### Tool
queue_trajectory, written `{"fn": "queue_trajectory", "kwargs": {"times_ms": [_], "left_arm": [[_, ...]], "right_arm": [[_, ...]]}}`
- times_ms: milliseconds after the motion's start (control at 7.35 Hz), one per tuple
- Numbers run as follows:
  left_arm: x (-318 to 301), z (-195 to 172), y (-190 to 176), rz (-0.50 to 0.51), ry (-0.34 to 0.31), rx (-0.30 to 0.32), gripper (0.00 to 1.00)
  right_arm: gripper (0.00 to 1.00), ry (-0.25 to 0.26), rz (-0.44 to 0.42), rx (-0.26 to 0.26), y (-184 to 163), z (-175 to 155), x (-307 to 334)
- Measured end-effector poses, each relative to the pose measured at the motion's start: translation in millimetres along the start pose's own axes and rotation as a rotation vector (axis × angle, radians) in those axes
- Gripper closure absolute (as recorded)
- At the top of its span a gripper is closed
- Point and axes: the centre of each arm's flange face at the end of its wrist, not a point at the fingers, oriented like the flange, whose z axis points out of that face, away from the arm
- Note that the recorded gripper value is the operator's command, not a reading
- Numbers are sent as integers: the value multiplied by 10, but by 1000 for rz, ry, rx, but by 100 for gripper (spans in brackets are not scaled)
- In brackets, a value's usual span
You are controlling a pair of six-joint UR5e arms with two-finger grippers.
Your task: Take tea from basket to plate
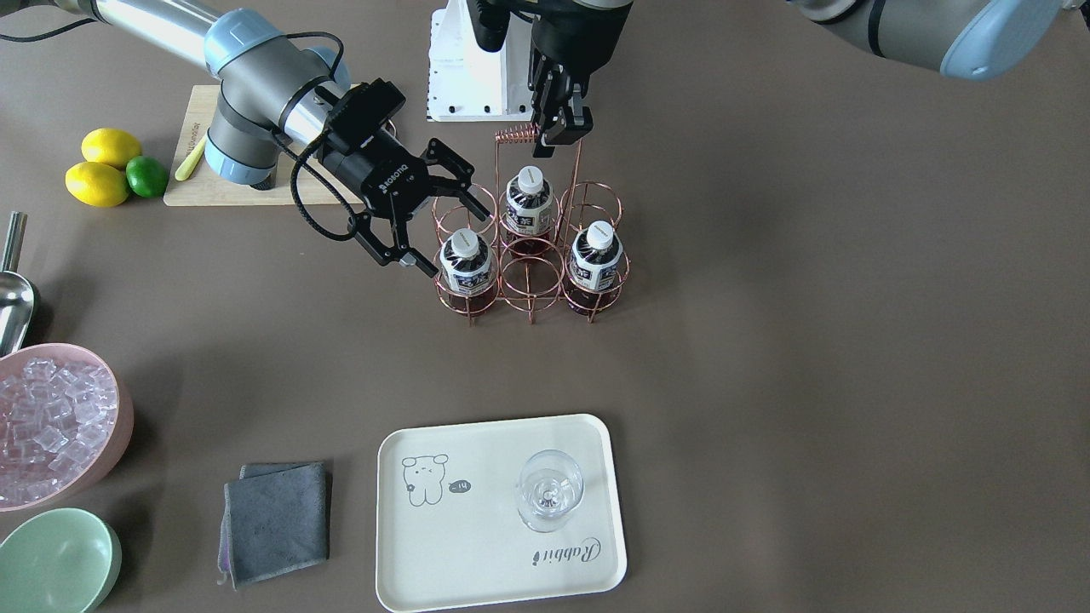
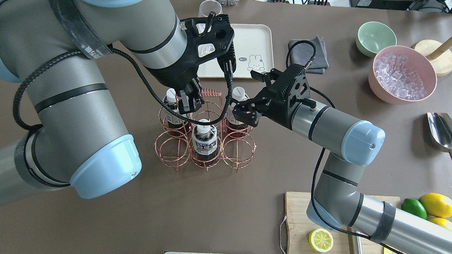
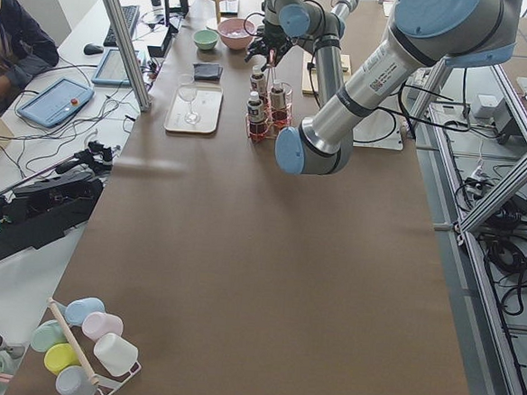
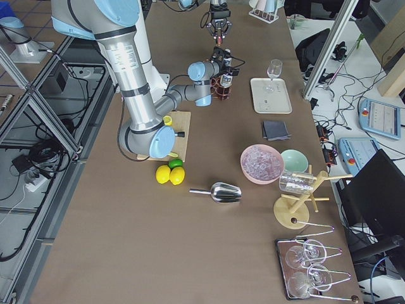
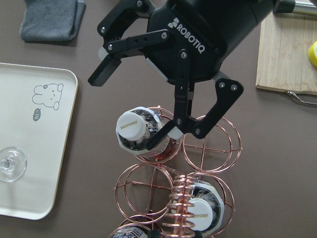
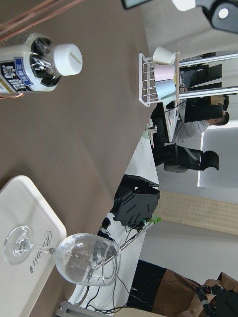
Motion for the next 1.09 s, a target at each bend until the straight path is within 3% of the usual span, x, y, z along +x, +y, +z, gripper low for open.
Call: {"fn": "queue_trajectory", "kwargs": {"times_ms": [136,272,408,544,1089], "left_arm": [[0,-1,-1,0,0,0,100],[0,-1,-1,0,0,0,100],[0,-1,-1,0,0,0,100],[1,-2,-2,0,0,0,100],[7,-24,1,1,0,4,100]], "right_arm": [[8,2,4,-4,16,52,-6],[28,2,7,-9,35,79,-15],[86,2,8,-12,50,92,-23],[100,2,8,-15,70,101,-26],[100,2,15,-20,124,106,-50]]}}
